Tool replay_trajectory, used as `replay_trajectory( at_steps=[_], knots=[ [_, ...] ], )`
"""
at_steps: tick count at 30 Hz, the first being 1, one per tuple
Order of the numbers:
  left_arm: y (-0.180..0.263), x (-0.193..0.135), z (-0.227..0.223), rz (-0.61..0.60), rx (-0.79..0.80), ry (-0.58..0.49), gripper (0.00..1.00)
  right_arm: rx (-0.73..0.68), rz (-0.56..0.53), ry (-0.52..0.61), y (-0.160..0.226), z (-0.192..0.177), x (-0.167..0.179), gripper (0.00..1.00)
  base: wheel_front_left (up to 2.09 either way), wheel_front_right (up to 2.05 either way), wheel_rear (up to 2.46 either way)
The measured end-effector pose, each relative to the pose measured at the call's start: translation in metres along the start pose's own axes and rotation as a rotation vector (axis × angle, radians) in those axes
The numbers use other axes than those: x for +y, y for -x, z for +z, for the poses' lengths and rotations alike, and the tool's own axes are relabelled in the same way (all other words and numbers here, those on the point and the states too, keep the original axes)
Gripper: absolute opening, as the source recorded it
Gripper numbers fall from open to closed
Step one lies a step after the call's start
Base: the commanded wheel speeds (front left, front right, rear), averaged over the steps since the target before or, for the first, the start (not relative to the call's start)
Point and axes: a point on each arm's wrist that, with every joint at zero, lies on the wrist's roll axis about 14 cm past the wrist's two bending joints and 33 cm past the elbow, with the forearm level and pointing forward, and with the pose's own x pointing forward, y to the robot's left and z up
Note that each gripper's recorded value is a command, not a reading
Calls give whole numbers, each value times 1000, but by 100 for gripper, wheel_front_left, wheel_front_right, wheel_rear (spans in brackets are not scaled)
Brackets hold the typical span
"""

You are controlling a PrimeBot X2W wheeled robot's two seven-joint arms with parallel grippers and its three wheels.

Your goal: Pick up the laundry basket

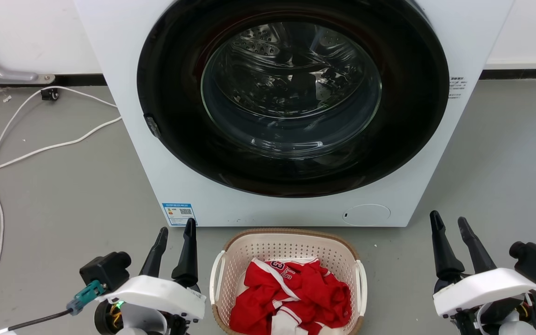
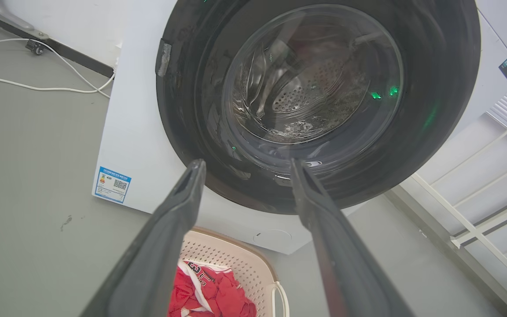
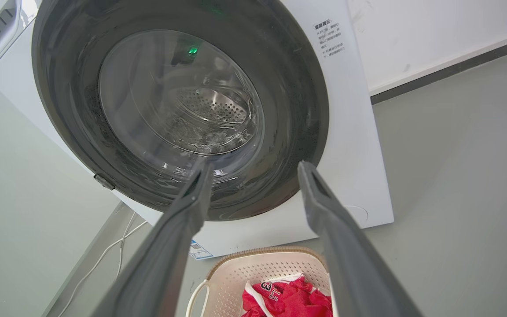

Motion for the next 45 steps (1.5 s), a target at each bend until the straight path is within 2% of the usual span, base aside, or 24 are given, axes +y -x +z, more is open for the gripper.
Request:
replay_trajectory(
  at_steps=[23, 45],
  knots=[
    [2, -9, -9, -47, 1, -268, 100, 28, 31, 250, 5, -8, 5, 100, 0, 0, 0],
    [0, -18, -16, -92, -8, -438, 100, 28, 54, 393, 10, -12, 8, 100, 0, 0, 0]
  ],
)
